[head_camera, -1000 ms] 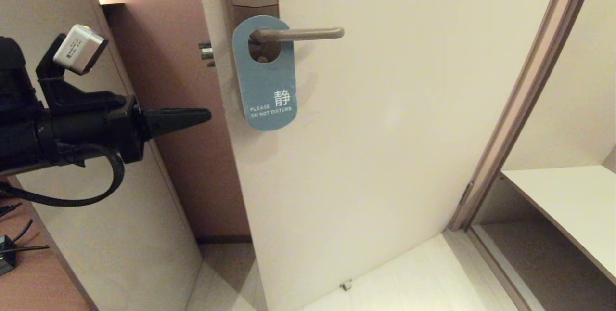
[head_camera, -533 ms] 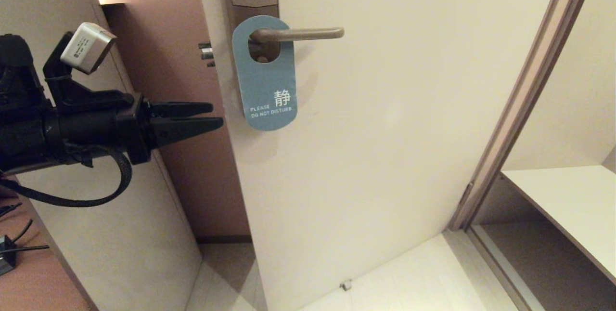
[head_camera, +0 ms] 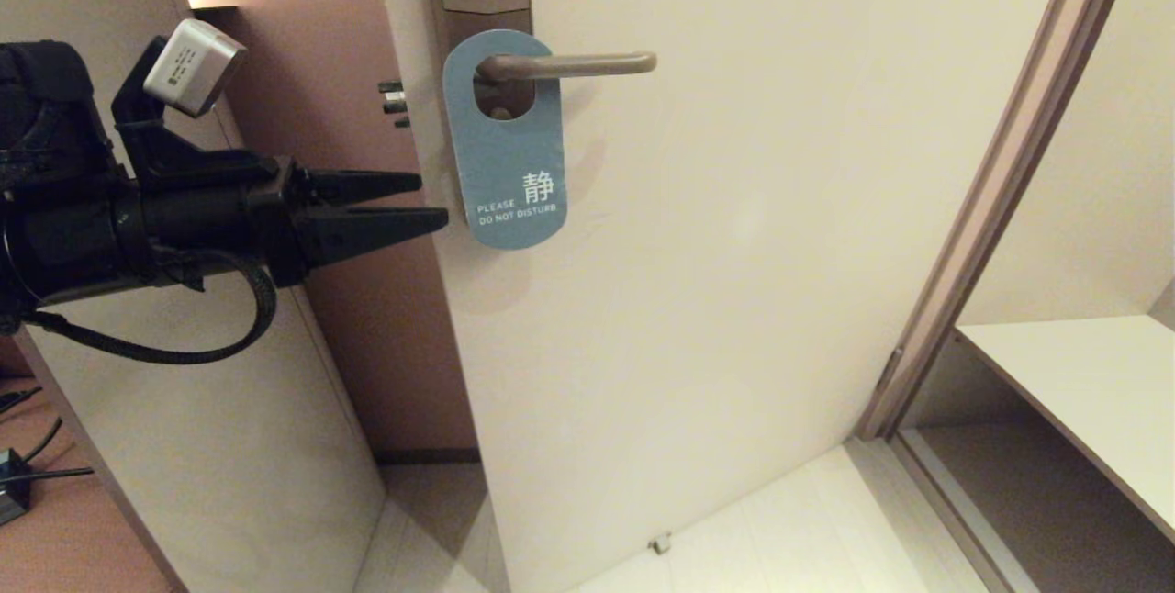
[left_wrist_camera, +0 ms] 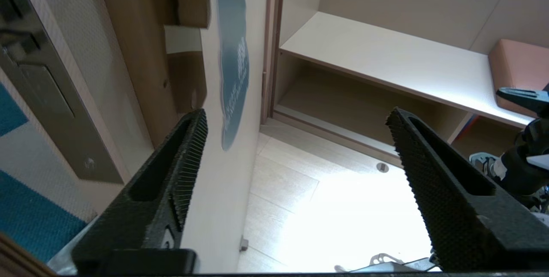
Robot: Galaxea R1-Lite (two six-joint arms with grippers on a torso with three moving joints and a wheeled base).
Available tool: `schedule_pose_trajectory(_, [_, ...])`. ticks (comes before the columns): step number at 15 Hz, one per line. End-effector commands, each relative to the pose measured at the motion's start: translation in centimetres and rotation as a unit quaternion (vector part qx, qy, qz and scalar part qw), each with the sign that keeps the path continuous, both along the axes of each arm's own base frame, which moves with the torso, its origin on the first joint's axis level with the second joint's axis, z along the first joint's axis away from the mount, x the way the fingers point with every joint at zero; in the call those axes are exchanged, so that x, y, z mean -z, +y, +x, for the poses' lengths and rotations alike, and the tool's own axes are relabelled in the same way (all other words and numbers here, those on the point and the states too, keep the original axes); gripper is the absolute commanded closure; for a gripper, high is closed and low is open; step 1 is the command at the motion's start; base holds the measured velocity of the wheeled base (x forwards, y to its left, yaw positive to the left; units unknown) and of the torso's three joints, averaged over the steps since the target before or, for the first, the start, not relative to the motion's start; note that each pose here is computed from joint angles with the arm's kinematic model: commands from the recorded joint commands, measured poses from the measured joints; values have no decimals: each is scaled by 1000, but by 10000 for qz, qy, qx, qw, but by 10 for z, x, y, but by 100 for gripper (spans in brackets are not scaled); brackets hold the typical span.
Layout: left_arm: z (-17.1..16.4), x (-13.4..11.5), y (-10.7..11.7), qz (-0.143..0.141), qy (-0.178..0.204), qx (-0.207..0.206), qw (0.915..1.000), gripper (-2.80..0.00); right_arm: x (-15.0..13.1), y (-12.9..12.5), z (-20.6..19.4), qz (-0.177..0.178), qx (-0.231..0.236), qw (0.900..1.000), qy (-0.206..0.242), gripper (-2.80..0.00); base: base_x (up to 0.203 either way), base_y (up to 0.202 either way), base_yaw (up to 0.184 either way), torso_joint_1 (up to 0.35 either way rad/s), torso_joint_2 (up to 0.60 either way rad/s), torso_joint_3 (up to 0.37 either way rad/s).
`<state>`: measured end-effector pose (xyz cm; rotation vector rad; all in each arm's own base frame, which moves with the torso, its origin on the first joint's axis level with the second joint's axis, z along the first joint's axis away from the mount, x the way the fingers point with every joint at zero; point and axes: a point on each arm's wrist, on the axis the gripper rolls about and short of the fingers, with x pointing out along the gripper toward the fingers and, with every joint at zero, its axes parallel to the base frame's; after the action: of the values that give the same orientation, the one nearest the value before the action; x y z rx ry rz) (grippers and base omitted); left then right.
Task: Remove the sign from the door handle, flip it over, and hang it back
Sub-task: Take down the sign
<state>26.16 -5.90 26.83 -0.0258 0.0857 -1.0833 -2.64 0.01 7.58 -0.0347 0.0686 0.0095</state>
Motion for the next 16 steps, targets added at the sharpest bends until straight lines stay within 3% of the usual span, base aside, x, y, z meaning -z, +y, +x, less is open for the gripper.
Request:
schedule_pose_trajectory(1, [7, 0, -5, -10, 16, 94, 10000, -280, 0, 0, 0, -2, -5, 10000, 2, 0, 0, 0, 0, 0, 0, 0])
schedule_pose_trajectory(6, [10, 1, -27, -7, 32, 449, 9990, -280, 0, 0, 0, -2, -5, 10000, 2, 0, 0, 0, 0, 0, 0, 0])
schedule_pose_trajectory(16, [5, -10, -26, -38, -143, 444, 9989, -280, 0, 0, 0, -2, -5, 10000, 2, 0, 0, 0, 0, 0, 0, 0])
